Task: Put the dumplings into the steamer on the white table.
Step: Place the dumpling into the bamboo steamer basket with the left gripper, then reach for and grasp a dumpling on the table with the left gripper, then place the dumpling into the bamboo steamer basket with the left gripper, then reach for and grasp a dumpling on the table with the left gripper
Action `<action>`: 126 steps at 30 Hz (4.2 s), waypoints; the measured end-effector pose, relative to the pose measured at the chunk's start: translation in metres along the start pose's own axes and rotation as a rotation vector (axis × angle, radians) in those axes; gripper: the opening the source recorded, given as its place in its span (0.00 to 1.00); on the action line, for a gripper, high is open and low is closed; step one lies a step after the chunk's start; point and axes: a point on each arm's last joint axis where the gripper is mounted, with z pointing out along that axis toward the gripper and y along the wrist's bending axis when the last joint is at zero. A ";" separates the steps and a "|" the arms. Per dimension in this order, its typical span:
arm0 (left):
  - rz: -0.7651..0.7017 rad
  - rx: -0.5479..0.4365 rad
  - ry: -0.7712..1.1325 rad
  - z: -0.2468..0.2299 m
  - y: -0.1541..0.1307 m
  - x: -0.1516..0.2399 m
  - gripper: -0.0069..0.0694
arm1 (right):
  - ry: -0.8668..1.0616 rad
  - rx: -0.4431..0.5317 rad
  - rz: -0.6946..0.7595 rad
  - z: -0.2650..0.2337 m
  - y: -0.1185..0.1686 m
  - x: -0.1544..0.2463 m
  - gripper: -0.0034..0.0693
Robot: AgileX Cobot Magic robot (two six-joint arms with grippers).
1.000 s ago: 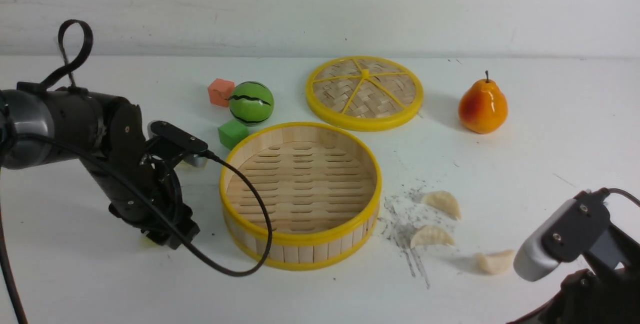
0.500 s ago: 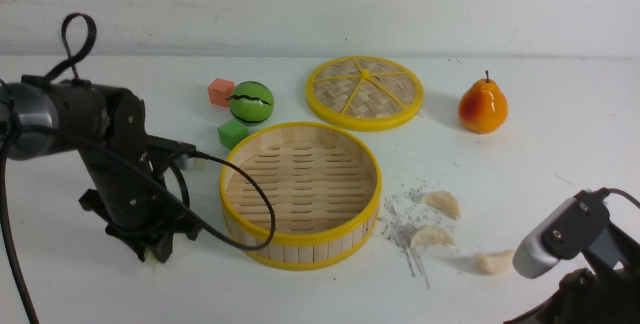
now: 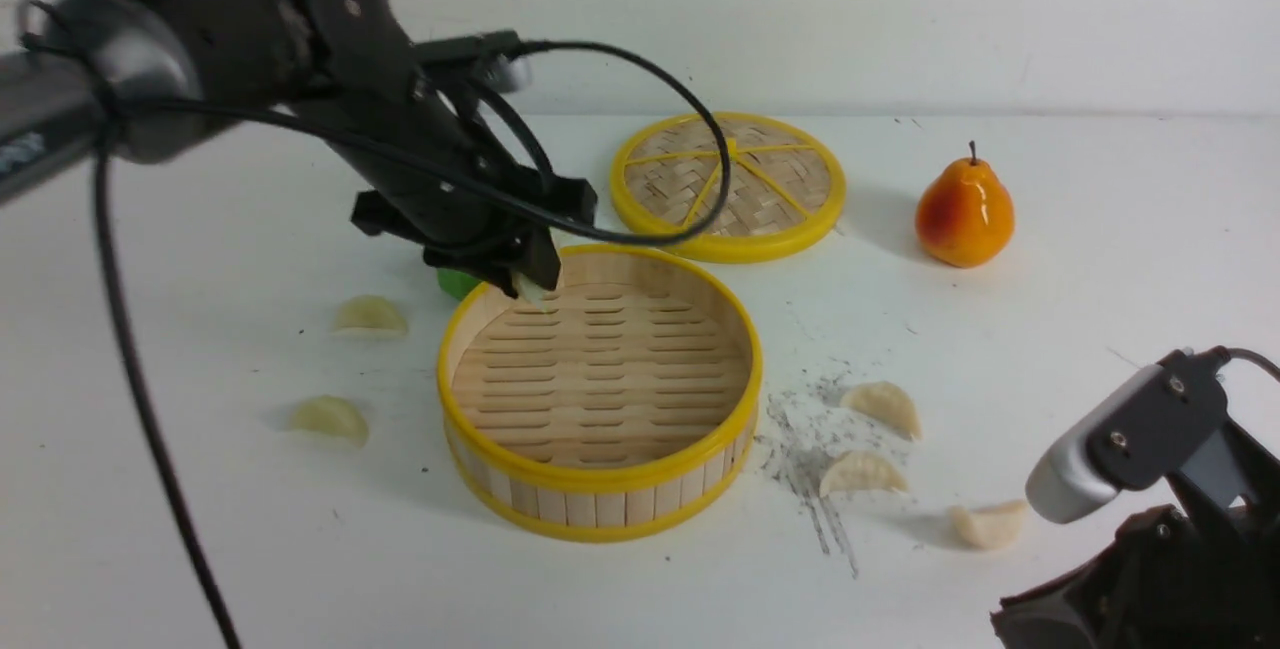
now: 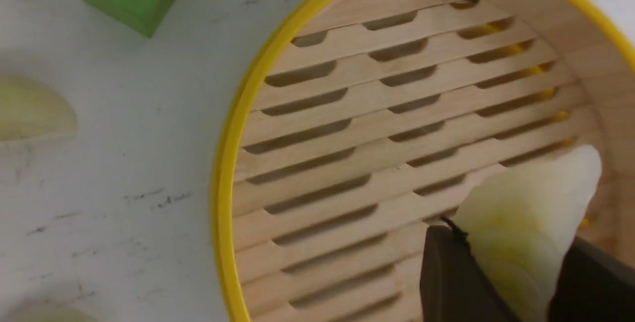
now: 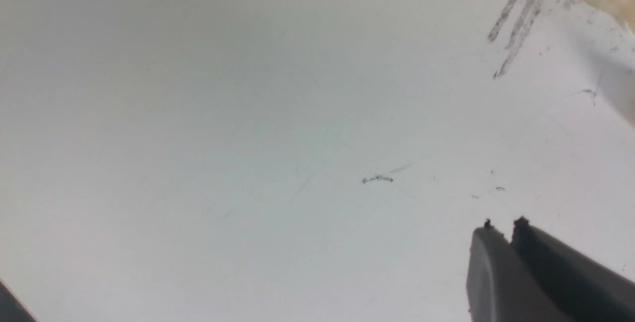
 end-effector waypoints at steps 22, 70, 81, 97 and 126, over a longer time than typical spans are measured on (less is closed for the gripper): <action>-0.008 -0.163 0.068 0.022 -0.001 0.005 0.58 | -0.023 0.013 0.000 0.000 -0.001 -0.002 0.16; -0.665 -0.295 0.002 0.041 0.122 0.064 0.38 | 0.017 -0.050 0.176 0.013 0.001 -0.002 0.24; -0.186 -0.115 -0.099 -0.021 0.031 0.016 0.39 | -0.013 -0.034 0.177 0.013 -0.001 -0.005 0.25; 0.008 -0.060 -0.007 0.067 -0.028 0.014 0.41 | 0.000 -0.018 0.145 0.013 -0.002 -0.004 0.28; -0.630 -0.332 0.021 0.050 0.136 -0.033 0.64 | -0.003 -0.017 0.145 0.013 -0.002 -0.004 0.33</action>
